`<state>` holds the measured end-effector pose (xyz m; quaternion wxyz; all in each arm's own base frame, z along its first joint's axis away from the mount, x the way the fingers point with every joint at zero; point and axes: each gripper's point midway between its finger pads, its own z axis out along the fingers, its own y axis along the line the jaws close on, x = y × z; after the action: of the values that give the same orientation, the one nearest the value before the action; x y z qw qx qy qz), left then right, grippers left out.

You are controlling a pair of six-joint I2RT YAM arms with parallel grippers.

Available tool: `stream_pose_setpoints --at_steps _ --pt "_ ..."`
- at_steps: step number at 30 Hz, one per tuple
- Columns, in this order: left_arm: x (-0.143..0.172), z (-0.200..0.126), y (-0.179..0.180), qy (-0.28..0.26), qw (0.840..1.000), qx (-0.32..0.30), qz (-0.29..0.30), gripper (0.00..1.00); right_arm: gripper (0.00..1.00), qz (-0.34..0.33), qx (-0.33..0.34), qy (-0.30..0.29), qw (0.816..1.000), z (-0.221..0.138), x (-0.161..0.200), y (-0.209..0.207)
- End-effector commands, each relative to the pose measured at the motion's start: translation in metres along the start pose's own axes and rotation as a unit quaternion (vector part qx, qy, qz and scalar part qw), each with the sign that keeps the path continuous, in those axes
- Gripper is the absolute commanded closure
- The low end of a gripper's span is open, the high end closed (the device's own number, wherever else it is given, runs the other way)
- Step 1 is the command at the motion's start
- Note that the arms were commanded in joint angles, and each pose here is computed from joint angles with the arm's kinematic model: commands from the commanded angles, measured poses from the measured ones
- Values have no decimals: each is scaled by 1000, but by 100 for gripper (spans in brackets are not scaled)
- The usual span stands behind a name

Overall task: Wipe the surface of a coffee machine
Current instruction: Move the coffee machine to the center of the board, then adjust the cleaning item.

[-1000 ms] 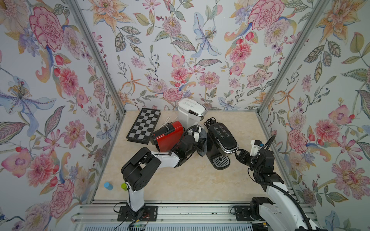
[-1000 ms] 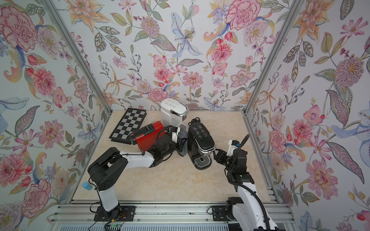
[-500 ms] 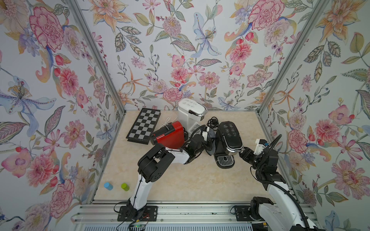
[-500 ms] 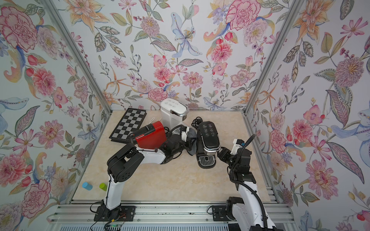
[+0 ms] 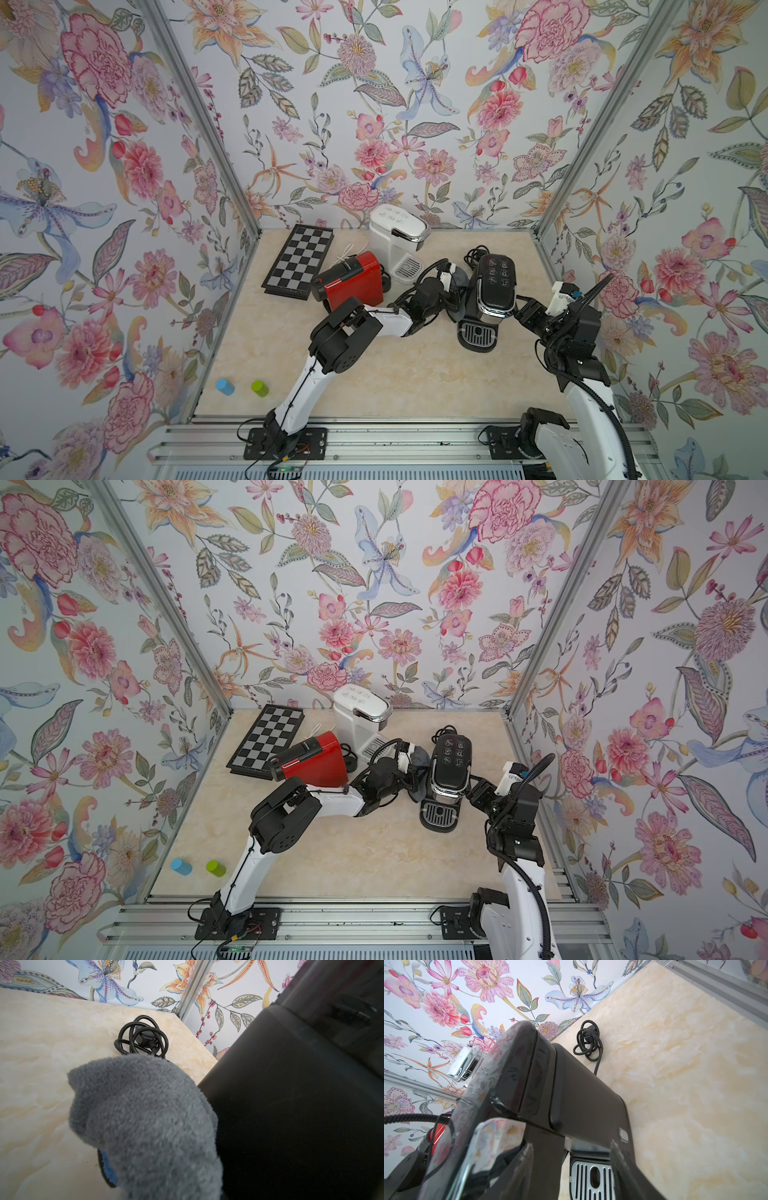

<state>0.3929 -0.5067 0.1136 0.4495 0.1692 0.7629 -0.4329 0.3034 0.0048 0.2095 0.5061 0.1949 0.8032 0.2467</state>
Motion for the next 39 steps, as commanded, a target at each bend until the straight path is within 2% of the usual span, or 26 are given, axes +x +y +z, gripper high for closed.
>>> stream_pose_setpoints --at_steps 1,5,8,11,16,20,24,30,35,39 --pt "34 8 -57 42 995 86 -7 94 40 -44 -34 -45 997 -13 -47 36" --pt "35 7 -61 40 995 89 -7 94 40 -59 -48 -61 995 -19 -77 59" --pt "35 3 -61 37 996 86 -7 94 41 -59 -78 -55 994 -22 -84 77" --pt "35 3 -63 35 995 88 -11 94 42 -80 -131 -10 988 -12 -64 116" --pt "39 4 -74 31 994 101 -21 94 41 -124 -173 70 975 13 -13 168" --pt "41 7 -79 33 993 110 -20 94 40 -138 -162 88 973 31 2 177" --pt "36 1 -80 38 993 109 -7 94 40 -135 -157 94 974 45 2 179" --pt "10 -55 -35 19 999 30 -6 93 40 -133 -152 95 975 67 -3 187" --pt "-7 -107 -17 14 999 -30 29 93 40 -131 -152 119 972 97 13 192" --pt "-26 -138 7 2 994 -102 40 91 39 -135 -142 134 971 126 31 198"
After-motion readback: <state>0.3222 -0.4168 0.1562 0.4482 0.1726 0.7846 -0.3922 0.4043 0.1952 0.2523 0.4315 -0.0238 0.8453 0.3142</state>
